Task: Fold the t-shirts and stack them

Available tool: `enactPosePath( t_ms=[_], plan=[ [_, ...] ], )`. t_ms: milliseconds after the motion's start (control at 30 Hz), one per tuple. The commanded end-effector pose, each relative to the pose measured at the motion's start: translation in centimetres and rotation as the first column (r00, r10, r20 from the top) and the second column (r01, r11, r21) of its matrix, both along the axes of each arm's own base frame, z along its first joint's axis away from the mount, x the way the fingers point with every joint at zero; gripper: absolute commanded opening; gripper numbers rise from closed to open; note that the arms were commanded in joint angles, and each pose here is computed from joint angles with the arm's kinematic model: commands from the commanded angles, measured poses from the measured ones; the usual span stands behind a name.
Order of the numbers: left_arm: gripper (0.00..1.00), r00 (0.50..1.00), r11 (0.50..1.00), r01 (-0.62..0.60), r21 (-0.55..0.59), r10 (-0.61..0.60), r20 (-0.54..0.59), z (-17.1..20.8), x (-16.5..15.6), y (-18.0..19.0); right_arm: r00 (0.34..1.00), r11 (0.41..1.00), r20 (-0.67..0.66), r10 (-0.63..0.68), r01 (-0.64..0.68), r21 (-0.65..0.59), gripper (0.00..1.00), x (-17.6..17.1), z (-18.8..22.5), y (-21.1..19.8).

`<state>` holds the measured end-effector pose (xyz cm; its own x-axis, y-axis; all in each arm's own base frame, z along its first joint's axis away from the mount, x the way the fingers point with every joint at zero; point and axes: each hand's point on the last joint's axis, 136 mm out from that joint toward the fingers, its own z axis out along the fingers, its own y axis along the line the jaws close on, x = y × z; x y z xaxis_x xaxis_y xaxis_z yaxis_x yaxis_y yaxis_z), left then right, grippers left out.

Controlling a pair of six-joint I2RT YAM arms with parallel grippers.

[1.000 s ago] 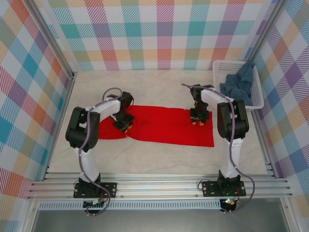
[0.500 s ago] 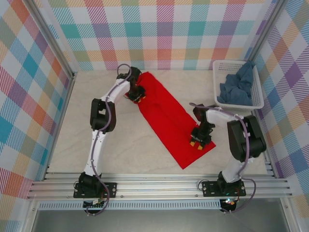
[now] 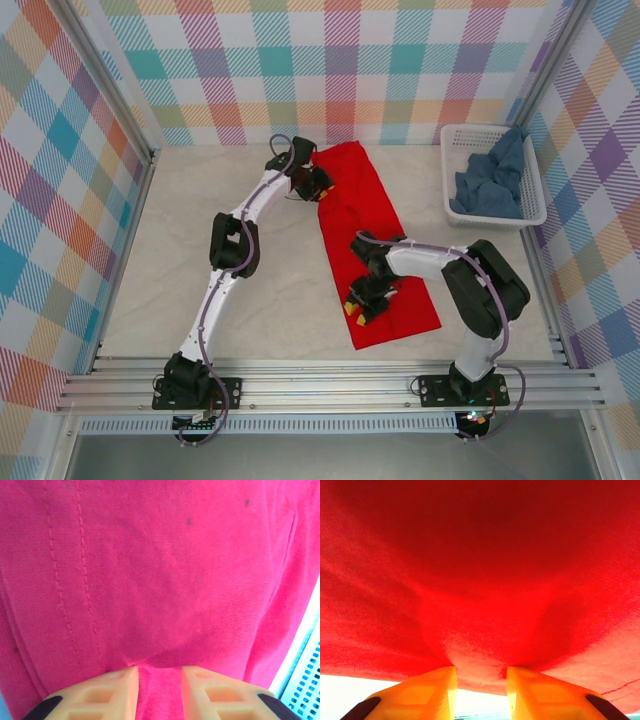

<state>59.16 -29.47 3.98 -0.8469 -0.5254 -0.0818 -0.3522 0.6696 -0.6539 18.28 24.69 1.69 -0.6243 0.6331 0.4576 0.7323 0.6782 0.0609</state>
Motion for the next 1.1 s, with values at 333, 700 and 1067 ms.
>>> enactPosePath(
  t_ms=[333, 700, 1067],
  plan=[
    [0.43, 0.994, 0.951, -0.112, 0.289, 0.102, 0.050, 10.8, -5.4, 5.9, 0.817, 0.927, 0.441, 0.372, -0.305, -0.216, 0.39, 6.8, 8.8, -6.8],
    [0.35, 0.982, 0.990, -0.003, 0.142, 0.030, -0.184, 3.3, -14.8, -5.6, 0.781, 0.847, 0.329, 0.531, -0.487, -0.212, 0.36, 7.6, 3.6, -12.6],
    [0.31, 0.936, 0.932, -0.060, 0.358, 0.176, -0.303, -4.8, -17.7, 3.7, 0.796, 0.825, 0.224, 0.562, -0.558, -0.086, 0.35, 4.0, -0.2, -6.7]
  ],
)
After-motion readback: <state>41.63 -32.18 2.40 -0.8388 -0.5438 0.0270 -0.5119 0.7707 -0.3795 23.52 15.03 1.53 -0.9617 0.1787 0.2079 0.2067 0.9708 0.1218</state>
